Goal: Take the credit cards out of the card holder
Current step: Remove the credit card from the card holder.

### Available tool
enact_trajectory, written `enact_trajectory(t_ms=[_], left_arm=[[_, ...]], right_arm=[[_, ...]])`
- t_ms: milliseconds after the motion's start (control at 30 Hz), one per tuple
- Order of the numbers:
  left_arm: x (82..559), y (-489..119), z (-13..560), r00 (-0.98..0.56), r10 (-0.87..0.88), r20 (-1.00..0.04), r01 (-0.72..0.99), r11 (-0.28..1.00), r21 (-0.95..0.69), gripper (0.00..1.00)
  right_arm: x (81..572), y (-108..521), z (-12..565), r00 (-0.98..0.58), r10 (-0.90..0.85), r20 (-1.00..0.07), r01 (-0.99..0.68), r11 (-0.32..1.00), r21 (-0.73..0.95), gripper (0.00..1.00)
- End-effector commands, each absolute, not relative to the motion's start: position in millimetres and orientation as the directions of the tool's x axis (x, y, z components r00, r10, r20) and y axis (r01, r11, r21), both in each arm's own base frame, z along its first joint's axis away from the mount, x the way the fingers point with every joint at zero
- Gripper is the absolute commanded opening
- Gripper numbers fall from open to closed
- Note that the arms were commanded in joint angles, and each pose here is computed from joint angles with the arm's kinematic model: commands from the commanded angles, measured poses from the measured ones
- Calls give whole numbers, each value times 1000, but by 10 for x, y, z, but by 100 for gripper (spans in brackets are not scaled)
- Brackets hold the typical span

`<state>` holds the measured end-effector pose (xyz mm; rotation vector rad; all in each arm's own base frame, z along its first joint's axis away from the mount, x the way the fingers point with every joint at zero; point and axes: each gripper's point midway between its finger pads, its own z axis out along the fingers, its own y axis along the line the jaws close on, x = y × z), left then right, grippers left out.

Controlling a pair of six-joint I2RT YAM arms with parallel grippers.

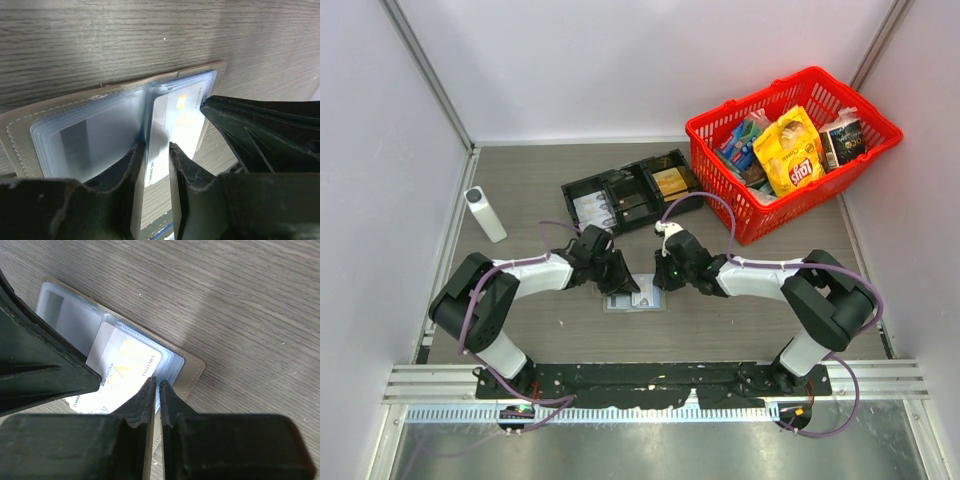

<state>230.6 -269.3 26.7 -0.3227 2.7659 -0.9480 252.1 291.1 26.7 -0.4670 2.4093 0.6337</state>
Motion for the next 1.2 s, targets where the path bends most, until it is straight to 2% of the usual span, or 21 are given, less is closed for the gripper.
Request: enact_trajectory(t_ms=[0, 233, 567, 1167], left_arm=[[2302, -2676, 198, -953, -282, -110, -148, 750, -645, 27], [2349, -2760, 308, -945, -307, -117, -129, 675, -727, 15], [2351, -2701, 472, -933, -331, -144, -109, 638, -762, 1], [2240, -2599, 507, -929, -346, -127, -136, 641, -756, 0]], right_arm=[[2462, 2823, 240, -767, -192, -612, -458, 832, 313, 12], [2458, 2812, 229, -768, -195, -610, -459, 832, 312, 12], [2455, 2799, 196, -772, -196, -605, -454, 835, 310, 12], [2465, 2787, 185, -775, -193, -602, -451, 836, 312, 12]])
